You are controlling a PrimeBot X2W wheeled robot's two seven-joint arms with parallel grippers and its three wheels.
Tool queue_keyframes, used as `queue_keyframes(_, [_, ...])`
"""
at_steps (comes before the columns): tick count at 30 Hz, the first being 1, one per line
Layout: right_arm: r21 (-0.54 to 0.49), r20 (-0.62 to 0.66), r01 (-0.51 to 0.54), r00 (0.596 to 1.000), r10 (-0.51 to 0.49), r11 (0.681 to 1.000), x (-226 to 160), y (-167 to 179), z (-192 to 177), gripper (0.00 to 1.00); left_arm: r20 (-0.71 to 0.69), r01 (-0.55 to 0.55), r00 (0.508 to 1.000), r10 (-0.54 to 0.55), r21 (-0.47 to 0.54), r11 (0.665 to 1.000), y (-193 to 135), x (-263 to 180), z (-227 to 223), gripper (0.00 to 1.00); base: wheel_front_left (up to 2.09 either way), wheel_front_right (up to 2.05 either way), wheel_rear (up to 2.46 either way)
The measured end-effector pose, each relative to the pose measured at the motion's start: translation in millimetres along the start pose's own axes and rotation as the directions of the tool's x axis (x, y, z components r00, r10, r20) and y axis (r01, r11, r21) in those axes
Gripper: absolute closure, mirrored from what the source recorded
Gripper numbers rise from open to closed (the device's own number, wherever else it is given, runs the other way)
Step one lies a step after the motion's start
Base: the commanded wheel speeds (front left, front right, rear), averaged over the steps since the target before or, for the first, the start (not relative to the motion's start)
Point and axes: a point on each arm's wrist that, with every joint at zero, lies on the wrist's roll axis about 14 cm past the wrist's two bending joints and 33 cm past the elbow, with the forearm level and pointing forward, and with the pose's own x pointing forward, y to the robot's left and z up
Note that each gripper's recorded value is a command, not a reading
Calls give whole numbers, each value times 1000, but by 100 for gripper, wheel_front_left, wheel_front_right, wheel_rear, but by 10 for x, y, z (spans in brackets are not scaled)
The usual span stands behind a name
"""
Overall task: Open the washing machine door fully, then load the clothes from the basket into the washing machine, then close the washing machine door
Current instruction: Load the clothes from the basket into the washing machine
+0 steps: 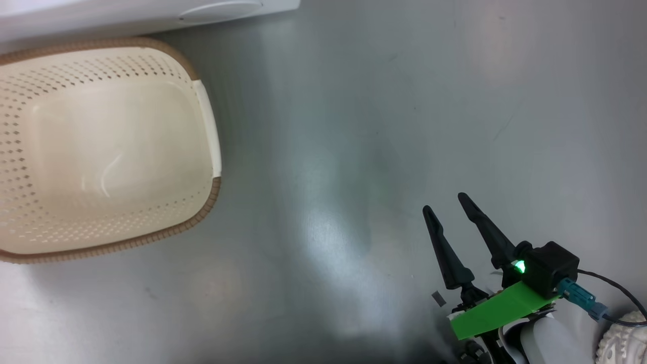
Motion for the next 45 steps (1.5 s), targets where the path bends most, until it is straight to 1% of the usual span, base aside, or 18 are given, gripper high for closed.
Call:
queue_keyframes(5, [5,-20,12,1000,-12,1000,6,-37,-78,0,-12,-6,1000,6,3,1000,39,40,-127,100,0,0,0])
queue_keyframes(9, [14,-37,21,999,-20,1000,22,-48,-152,0,-19,8,1000,-8,0,1000,5,97,-210,100,0,0,0])
queue_keyframes(17, [17,-49,28,998,-27,999,55,-71,-204,0,-125,1,992,-3,-10,1000,7,129,-530,100,0,0,0])
queue_keyframes(22, [18,-53,28,998,-27,999,58,-73,-223,0,-196,-21,980,20,-4,1000,102,110,-672,100,0,0,0])
queue_keyframes(28, [21,-52,20,998,-19,1000,72,-47,-223,0,-210,-28,977,26,-4,1000,138,106,-654,100,0,0,0])
queue_keyframes(34, [19,-49,16,999,-15,1000,77,-37,-214,0,-156,-10,988,10,1,1000,129,128,-531,100,0,0,0])
queue_keyframes(35, [19,-49,17,999,-16,1000,75,-40,-213,0,-145,-9,989,9,-1,1000,125,133,-514,68,0,0,0])
queue_keyframes(36, [19,-49,17,999,-16,1000,74,-41,-212,0,-139,-9,990,9,0,1000,123,138,-499,22,0,0,0])
queue_keyframes(37, [19,-49,17,999,-16,1000,74,-41,-210,0,-132,-11,991,11,0,1000,125,141,-485,0,0,0,0])
queue_keyframes(45, [18,-38,10,999,-10,1000,89,-20,-174,0,-145,-35,989,39,25,999,185,105,-473,0,0,0,0])
